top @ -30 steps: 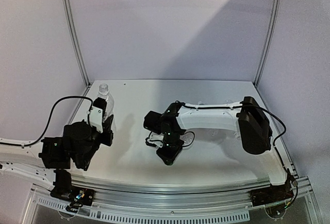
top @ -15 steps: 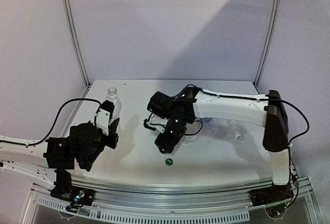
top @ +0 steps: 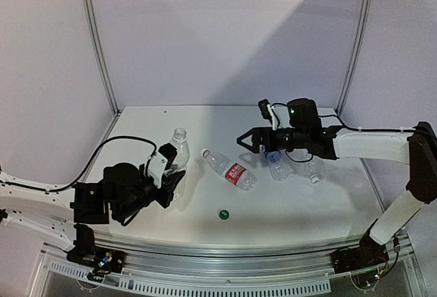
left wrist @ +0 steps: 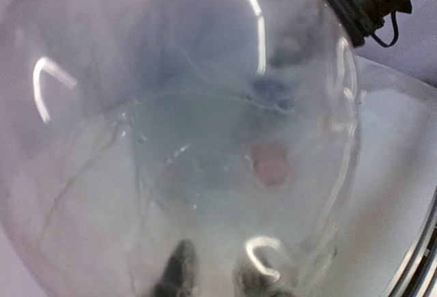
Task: Unscrew the bottle caps
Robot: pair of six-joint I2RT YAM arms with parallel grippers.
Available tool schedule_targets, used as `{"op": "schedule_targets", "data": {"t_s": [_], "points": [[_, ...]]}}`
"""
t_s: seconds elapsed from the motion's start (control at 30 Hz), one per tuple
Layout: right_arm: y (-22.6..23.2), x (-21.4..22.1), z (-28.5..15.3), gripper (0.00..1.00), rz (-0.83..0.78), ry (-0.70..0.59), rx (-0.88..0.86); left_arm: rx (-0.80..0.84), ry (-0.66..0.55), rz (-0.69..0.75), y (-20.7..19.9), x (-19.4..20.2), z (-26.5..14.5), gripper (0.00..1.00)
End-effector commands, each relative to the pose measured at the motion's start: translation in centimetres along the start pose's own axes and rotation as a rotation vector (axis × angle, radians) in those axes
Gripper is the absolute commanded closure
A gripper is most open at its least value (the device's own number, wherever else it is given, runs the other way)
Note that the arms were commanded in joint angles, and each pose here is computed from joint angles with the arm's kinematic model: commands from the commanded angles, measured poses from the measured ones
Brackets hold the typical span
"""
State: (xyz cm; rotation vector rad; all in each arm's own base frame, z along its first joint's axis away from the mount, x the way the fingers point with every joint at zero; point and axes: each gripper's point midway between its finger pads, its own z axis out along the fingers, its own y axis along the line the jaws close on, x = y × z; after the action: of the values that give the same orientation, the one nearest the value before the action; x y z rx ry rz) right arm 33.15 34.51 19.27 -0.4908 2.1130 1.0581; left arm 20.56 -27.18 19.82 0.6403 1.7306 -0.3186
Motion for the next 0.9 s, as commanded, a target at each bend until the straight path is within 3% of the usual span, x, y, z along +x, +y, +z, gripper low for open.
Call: {"op": "schedule_targets", "data": {"t_s": [0.0,0.1,0.2,0.23,0.3,0.4,0.47,0.57,0.7,0.87], "points": [[5.9,-2.4,-2.8,0.01,-0.238,-0.138,-0.074,0.140,-0.042,-0.084,-1.0,-0.6,-0.2,0.77],[8.7,-2.3,-3.8,0.01,-0.318,-0.190,-0.221,0.197,-0.049,-0.105,-1.6,-0.6,-0.3,0.75],[12.3,-1.8,-5.0,0.01,-0.301,-0.259,-0.502,0.218,-0.032,-0.102,-2.0,-0.1,0.1,0.75],[12.6,-2.1,-5.0,0.01,-0.268,-0.267,-0.560,0.217,-0.024,-0.101,-2.0,0.1,0.3,0.75],[12.1,-2.6,-3.4,0.01,0.025,-0.139,-0.665,0.201,-0.004,-0.099,-1.9,0.5,0.8,0.75],[12.8,-1.5,-2.7,0.01,0.150,-0.036,-0.870,0.171,0.011,-0.097,-1.4,1.0,1.2,0.75],[12.1,-1.0,-2.4,0.01,0.202,-0.036,-0.847,0.148,0.021,-0.097,-0.9,1.3,1.4,0.75],[11.0,-0.6,-2.9,0.01,0.153,-0.111,-0.691,0.132,0.033,-0.101,-0.6,1.5,1.6,0.75],[12.5,-0.4,-3.0,0.01,-0.217,-0.138,-0.354,0.140,0.042,-0.099,-0.8,1.6,1.7,0.75],[12.9,0.0,-3.0,0.13,-0.330,-0.095,-0.267,0.157,0.070,-0.082,-1.3,2.1,2.2,0.75]]}}
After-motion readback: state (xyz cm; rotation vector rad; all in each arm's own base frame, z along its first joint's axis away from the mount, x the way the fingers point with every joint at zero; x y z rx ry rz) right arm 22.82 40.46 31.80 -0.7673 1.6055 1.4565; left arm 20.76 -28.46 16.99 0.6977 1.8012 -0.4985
